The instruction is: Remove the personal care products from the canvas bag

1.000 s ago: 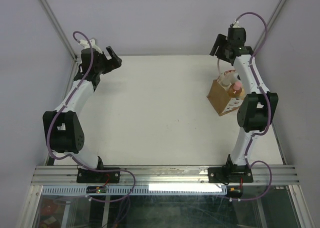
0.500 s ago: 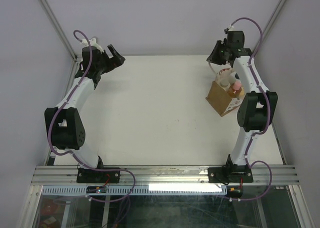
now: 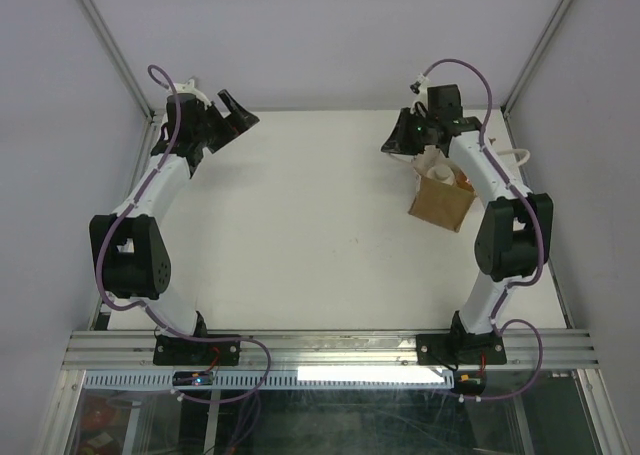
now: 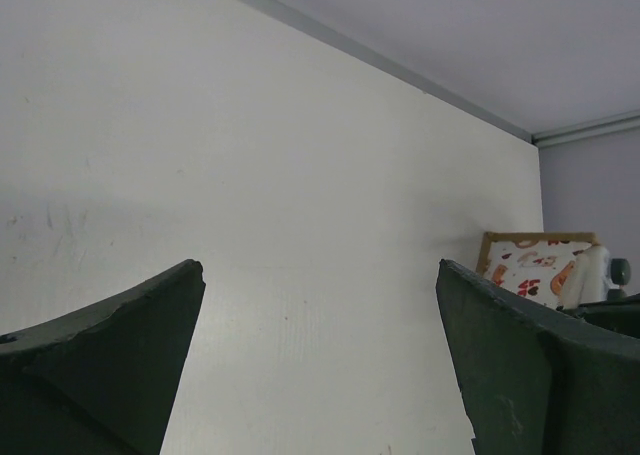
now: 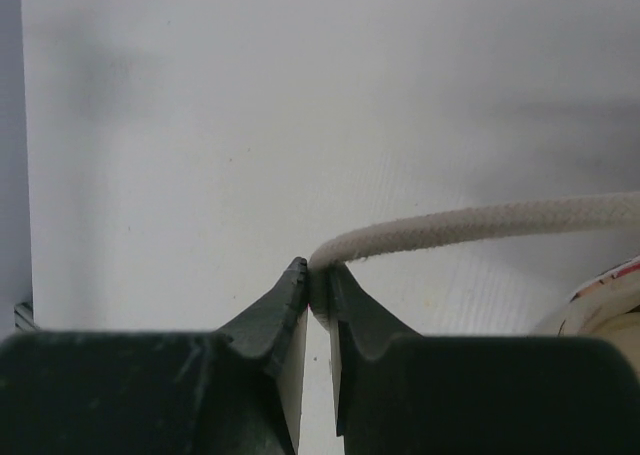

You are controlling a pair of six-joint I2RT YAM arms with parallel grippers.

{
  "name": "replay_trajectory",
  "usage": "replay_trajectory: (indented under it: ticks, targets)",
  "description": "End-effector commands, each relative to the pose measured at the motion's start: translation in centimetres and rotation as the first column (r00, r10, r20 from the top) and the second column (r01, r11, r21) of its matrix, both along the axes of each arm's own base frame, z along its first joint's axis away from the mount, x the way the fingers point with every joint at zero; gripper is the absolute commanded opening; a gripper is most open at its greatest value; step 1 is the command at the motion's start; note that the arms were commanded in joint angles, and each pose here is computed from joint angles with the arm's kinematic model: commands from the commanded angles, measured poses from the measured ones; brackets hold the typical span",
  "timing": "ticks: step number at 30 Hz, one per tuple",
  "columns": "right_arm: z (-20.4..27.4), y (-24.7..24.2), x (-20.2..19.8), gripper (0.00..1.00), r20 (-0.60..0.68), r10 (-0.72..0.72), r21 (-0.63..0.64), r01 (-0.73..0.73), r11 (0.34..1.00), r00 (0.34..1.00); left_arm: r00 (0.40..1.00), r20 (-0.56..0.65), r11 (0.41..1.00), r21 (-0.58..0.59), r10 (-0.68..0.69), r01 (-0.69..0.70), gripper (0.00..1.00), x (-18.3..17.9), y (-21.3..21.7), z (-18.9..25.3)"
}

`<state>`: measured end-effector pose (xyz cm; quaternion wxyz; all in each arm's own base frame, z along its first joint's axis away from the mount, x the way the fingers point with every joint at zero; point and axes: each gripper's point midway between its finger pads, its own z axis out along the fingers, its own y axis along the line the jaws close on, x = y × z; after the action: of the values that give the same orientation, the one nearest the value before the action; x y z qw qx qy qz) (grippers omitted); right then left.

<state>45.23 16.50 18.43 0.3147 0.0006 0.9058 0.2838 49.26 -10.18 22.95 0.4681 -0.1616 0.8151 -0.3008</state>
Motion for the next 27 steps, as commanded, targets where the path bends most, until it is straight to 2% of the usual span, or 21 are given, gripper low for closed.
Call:
replay_trajectory:
  ticks: [1,7,14,20,25,27]
  targets:
    - [5.8,5.5,-3.9,0.14,0.149,0.197,0.107,-0.214,0.971,0.969,0.997,0.05,0.994,-0.09,-0.056,0.06,0.99,-1.4,-2.5,3.4]
    - [5.0,8.6,-8.3,0.14,0.132,0.321,0.104,-0.335,0.936,0.938,0.991,0.048,0.981,-0.141,-0.129,0.134,0.98,-2.8,-5.9,4.1]
    - [4.0,12.8,-14.9,0.15,0.166,0.494,0.057,-0.508,0.86,0.854,0.971,0.081,0.952,-0.194,-0.225,0.237,0.98,-5.8,-10.5,4.2]
    - [4.3,13.6,-19.7,0.16,0.179,0.58,0.051,-0.597,0.801,0.794,0.964,0.051,0.927,-0.265,-0.262,0.266,0.98,-8.1,-12.8,3.2]
    - [4.0,12.1,-20.2,0.2,0.194,0.538,0.003,-0.549,0.836,0.82,0.962,0.032,0.916,-0.297,-0.271,0.268,0.98,-9.0,-13.7,2.6]
    - [4.2,11.4,-19.7,0.31,0.202,0.511,-0.038,-0.515,0.856,0.835,0.96,0.031,0.912,-0.305,-0.279,0.275,0.98,-9.3,-14.1,2.6]
